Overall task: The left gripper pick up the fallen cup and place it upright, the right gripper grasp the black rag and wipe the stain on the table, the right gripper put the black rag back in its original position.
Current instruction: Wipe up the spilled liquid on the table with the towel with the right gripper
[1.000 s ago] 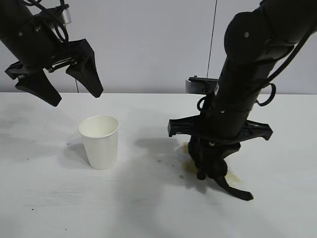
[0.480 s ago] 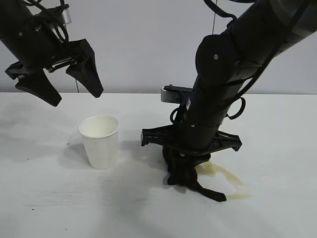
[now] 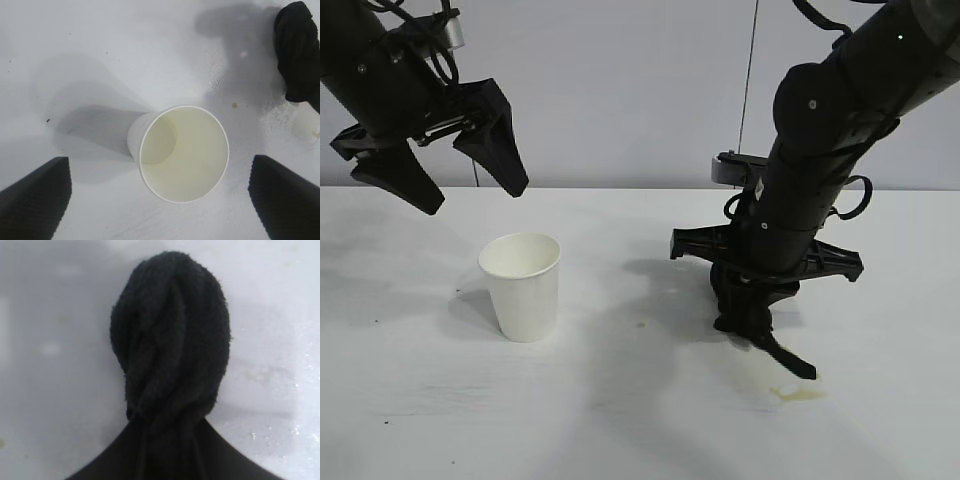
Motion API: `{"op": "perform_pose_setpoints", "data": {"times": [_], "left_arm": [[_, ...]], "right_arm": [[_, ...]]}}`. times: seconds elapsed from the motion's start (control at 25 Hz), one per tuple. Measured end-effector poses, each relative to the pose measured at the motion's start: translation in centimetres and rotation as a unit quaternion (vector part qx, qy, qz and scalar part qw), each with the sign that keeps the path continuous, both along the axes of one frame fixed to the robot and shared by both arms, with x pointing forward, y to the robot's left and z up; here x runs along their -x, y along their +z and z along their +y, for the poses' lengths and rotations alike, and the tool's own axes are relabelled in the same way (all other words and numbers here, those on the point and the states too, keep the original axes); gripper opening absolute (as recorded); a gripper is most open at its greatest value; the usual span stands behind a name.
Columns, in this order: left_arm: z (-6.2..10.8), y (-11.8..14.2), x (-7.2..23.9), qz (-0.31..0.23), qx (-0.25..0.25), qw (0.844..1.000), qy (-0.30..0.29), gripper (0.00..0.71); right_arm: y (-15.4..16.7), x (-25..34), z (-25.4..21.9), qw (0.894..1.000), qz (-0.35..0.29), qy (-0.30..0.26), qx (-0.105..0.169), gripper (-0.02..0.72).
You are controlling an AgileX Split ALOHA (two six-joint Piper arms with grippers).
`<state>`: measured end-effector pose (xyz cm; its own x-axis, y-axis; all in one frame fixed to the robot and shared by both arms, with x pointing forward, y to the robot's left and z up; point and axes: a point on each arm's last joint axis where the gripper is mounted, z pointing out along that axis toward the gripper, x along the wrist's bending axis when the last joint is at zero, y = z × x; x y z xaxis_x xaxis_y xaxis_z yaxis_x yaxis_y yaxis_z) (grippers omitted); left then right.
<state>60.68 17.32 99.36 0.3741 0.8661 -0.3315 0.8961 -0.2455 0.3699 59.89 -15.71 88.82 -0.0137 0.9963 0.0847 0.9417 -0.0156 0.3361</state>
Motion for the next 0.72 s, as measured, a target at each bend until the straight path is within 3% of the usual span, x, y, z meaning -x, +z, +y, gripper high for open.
{"op": "perform_pose_setpoints", "data": {"times": [0.52,0.72], "left_arm": [[0.0,0.0,0.0,0.0,0.0,1.0,0.0,0.694],[0.0,0.0,0.0,0.0,0.0,1.0,0.0,0.694]], "right_arm": [[0.8,8.6,-3.6,0.999,0.042,0.009,0.023,0.095],[0.4,10.4,-2.7,0.997,0.053,0.037,0.029,0.095]]}}
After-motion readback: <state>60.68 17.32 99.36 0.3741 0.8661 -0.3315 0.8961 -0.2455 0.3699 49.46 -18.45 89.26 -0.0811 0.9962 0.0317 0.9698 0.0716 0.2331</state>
